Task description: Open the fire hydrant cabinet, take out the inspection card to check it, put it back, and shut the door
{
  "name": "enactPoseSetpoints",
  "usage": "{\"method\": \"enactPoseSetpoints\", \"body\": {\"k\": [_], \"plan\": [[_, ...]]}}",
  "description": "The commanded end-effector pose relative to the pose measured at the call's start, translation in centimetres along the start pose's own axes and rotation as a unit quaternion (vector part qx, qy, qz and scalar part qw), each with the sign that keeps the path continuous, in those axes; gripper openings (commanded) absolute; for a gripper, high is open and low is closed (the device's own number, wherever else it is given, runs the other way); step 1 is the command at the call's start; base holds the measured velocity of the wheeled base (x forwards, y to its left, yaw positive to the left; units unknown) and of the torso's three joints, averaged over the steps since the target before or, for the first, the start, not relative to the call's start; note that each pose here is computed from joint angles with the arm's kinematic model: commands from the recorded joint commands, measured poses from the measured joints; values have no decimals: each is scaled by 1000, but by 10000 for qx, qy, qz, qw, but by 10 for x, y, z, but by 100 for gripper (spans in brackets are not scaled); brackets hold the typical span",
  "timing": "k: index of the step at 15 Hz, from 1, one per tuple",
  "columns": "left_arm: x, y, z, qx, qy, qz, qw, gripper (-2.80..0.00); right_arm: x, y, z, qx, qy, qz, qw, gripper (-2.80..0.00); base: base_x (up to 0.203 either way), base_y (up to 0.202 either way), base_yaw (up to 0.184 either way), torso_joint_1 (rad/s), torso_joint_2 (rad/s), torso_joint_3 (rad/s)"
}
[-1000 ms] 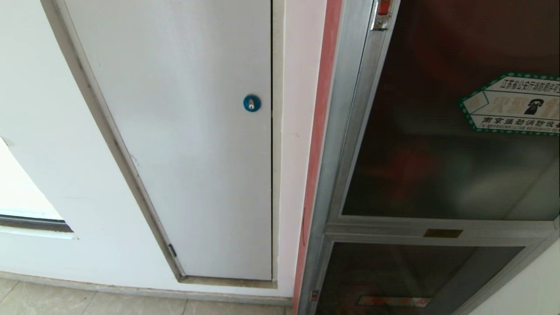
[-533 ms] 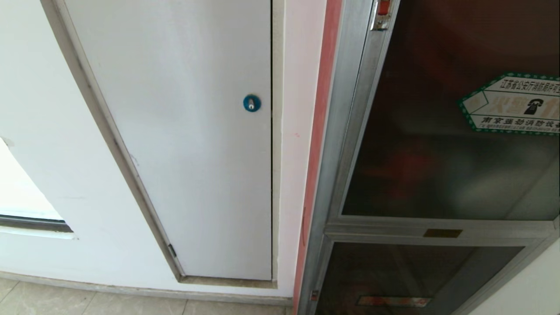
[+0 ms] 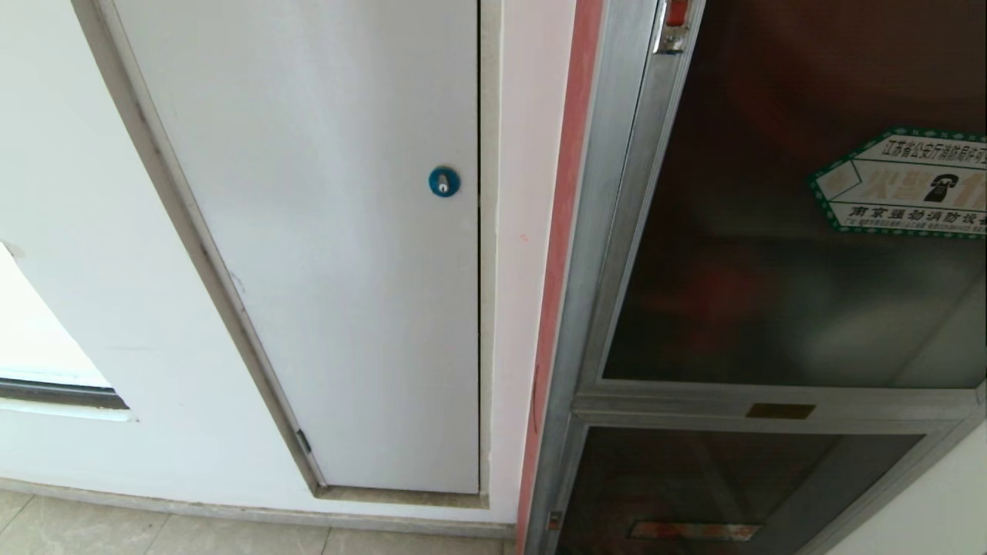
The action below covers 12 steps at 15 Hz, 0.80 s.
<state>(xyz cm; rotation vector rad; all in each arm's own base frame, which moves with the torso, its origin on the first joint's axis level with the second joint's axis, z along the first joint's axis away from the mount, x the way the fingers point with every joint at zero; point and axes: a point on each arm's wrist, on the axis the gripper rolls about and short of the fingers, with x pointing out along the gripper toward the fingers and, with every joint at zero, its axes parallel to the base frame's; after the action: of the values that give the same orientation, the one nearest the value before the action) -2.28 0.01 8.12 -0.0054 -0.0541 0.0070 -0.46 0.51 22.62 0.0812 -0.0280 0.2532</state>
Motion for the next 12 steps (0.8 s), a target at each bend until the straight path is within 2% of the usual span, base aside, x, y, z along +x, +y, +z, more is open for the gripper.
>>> {"method": "enactPoseSetpoints", "body": {"k": [1,4,7,12], "plan": [[1,0,-5,-3,101,3,9999,-280,36,-5,29,109,370,186,9991,-280,0,0,0,0,0,0],[1,0,-5,-3,100,3,9999,-280,75,-10,60,161,462,576,9971,-280,0,0,0,0,0,0],[1,0,-5,-3,101,3,9999,-280,111,-12,85,105,264,976,9948,-280,0,0,0,0,0,0],[1,0,-6,-3,94,3,10000,-280,153,1,117,75,98,1693,9855,-280,0,0,0,0,0,0]]}}
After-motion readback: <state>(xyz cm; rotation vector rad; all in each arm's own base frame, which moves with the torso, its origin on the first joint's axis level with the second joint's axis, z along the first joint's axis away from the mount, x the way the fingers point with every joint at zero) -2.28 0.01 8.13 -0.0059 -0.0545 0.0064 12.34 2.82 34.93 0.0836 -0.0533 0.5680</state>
